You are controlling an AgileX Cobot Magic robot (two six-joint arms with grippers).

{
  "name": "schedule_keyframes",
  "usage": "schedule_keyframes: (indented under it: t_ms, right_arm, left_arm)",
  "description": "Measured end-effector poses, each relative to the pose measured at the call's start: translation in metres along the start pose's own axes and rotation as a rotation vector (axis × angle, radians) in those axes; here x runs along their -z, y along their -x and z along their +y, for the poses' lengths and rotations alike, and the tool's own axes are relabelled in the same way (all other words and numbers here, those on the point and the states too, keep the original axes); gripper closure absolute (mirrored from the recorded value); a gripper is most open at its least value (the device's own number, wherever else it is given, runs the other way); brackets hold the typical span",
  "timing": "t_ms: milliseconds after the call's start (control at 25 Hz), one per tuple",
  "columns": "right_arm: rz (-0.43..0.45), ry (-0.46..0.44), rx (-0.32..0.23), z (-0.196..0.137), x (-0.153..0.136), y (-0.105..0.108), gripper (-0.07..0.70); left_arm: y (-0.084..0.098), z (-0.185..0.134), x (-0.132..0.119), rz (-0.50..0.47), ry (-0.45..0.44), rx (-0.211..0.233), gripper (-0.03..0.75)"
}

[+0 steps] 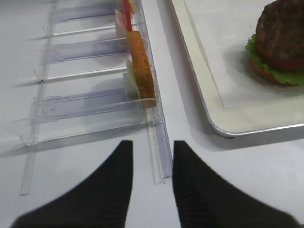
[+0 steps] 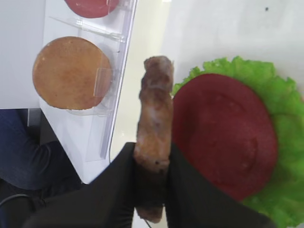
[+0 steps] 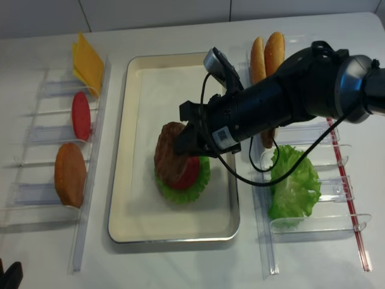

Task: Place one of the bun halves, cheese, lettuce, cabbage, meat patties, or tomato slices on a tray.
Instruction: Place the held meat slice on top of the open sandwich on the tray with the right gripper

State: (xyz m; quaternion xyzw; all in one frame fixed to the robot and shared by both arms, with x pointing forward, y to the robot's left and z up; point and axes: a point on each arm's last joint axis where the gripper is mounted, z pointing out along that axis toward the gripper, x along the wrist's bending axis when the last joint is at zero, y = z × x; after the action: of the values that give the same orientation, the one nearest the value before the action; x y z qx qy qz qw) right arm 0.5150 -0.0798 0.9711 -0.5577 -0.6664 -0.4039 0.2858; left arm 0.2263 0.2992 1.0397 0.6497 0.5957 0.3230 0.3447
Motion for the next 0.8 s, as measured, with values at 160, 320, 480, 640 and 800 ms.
schedule_keyframes:
  t_ms: [160,320,480,640,800]
  right_arm:
    - [-0.022,0.007,0.012,0.0007,0.0,0.002,0.5]
    - [-0.034,0.012,0.017,0.0014,0.0005,0.0035,0.5]
    - [-0.04,0.008,0.024,0.0011,0.0005,0.004,0.5]
    - [-0.063,-0.002,0.023,0.0001,0.0006,0.0061,0.5]
    - [-0.088,-0.015,0.008,-0.0012,0.0008,0.0083,0.503]
  left_arm:
    - [0.0,0.0,0.0,0.0,0.0,0.0,0.493]
    - [0.0,0.0,0.0,0.0,0.0,0.0,0.493]
    - [0.0,0.0,0.0,0.0,0.0,0.0,0.493]
    - [0.0,0.0,0.0,0.0,0.0,0.0,0.494]
    - [0.0,0.0,0.0,0.0,0.0,0.0,0.494]
